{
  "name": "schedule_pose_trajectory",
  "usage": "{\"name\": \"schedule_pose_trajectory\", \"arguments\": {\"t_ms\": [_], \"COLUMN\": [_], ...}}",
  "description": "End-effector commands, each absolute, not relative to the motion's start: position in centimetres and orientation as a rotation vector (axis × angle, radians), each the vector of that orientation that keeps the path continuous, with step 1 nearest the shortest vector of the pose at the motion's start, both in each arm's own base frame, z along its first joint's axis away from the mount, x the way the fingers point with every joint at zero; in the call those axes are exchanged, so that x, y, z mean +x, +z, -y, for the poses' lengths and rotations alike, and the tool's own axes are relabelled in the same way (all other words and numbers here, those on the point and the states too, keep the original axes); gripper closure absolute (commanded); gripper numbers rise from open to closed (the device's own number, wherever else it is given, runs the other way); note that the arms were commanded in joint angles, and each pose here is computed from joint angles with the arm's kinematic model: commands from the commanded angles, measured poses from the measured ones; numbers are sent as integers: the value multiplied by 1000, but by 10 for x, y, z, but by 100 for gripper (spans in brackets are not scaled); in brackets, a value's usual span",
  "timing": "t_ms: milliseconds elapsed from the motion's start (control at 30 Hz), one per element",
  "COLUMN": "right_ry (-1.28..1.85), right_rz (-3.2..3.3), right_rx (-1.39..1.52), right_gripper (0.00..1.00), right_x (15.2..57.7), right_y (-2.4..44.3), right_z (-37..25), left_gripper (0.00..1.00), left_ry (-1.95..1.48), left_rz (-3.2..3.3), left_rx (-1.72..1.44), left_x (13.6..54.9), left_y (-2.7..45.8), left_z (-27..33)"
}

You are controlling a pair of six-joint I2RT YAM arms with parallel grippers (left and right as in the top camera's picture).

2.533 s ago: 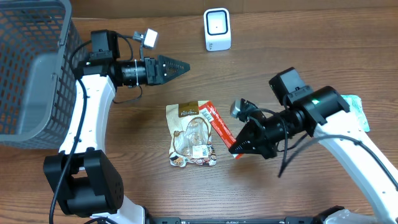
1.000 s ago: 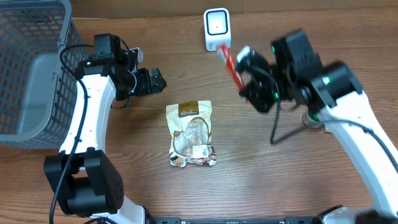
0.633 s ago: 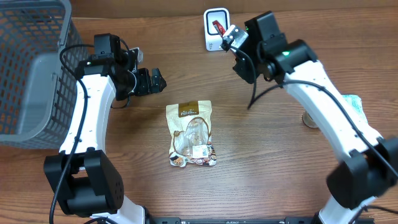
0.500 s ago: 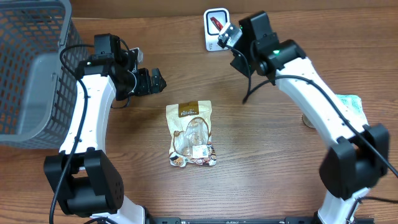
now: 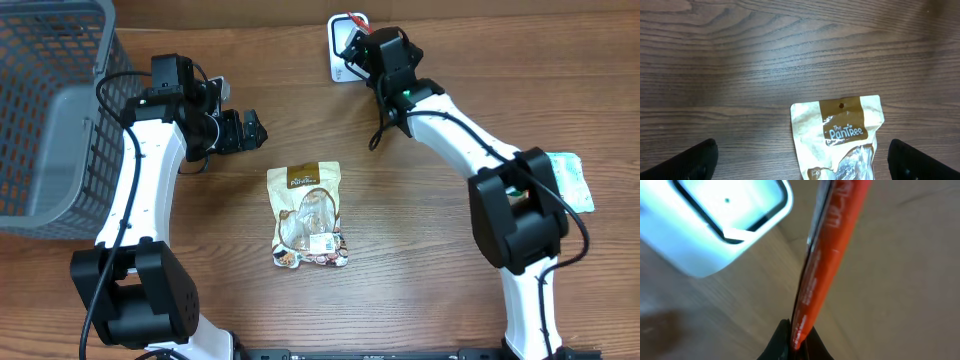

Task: Scan the item barcode
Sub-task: 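Carry the red stick right and lower it near the jar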

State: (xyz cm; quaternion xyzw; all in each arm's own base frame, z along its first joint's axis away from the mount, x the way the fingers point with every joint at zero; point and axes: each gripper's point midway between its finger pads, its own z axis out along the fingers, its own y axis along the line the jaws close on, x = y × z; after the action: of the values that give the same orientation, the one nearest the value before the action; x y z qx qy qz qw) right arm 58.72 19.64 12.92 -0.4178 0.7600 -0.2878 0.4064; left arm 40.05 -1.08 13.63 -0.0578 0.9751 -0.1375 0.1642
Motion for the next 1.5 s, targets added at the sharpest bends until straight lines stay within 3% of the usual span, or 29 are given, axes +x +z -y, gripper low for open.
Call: {"name": "schedule_pose_trajectory", "arguments": {"t_ms": [0, 300, 833, 967, 1167, 1300, 1467], "right_ry": [-882, -1042, -1058, -995, -729, -594, -378], "right_rz": [-1877, -1763, -1811, -1843, -1889, -1948, -2100], "right_rx": [-1120, -1145, -1128, -1052, -887, -741, -643], "right_gripper": [96, 96, 97, 97, 97, 97, 96], "right_x": [595, 606, 596, 583, 559, 535, 492], "right_y": [119, 110, 94, 113, 181, 233, 258], "right_z": [-189, -202, -208, -219, -233, -217, -196], "left_gripper": [0, 0, 0, 0, 0, 0, 0], "left_ry": [-386, -386, -386, -385, -386, -385, -385], "left_rz": [-2745, -2745, -2745, -2745, -2745, -2745, -2745], "left_rx": [-161, -162, -162, -162, -162, -161, -162], "left_x": [403, 403, 403, 403, 403, 403, 403], "left_y": [150, 150, 150, 150, 150, 150, 150], "left_z": [11, 11, 11, 11, 11, 11, 11]}}
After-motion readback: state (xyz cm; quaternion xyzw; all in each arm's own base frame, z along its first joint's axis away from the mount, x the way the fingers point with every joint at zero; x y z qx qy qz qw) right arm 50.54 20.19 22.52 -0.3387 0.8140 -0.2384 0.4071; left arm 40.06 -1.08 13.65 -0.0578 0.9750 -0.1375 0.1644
